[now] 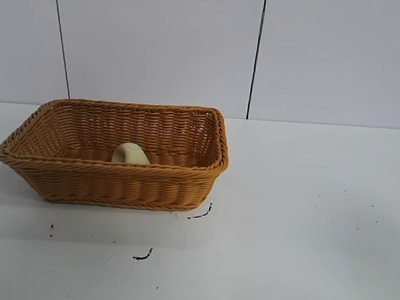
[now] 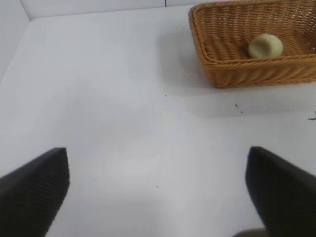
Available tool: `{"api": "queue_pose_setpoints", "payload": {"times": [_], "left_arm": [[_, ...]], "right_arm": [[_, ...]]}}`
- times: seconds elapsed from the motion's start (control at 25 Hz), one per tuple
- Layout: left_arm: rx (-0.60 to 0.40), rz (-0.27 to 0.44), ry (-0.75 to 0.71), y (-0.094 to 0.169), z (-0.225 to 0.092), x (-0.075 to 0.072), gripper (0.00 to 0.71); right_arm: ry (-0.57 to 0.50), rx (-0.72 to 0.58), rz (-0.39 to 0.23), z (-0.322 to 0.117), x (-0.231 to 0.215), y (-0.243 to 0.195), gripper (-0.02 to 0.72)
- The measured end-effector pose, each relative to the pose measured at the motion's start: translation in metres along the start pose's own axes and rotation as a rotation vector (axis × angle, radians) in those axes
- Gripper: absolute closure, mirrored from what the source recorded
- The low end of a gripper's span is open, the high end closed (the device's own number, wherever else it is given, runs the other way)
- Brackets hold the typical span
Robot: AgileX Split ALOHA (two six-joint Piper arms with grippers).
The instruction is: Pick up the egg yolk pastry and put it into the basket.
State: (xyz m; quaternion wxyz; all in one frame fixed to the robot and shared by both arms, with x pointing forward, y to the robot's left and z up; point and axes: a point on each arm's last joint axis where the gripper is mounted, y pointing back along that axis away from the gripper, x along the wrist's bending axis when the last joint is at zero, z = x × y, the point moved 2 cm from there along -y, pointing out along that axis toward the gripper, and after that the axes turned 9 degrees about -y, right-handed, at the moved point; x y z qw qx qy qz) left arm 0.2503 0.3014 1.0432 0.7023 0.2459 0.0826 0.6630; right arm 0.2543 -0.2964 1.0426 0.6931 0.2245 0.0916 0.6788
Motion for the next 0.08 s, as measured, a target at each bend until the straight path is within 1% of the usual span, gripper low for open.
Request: {"api": "queue_pose_setpoints", "payload": {"times": [0.08], "left_arm": [[0.000, 0.000, 0.000, 0.0000, 0.0000, 0.0000, 0.014]], "right_arm": [[0.000, 0.000, 0.000, 0.0000, 0.0000, 0.0000, 0.142]]}}
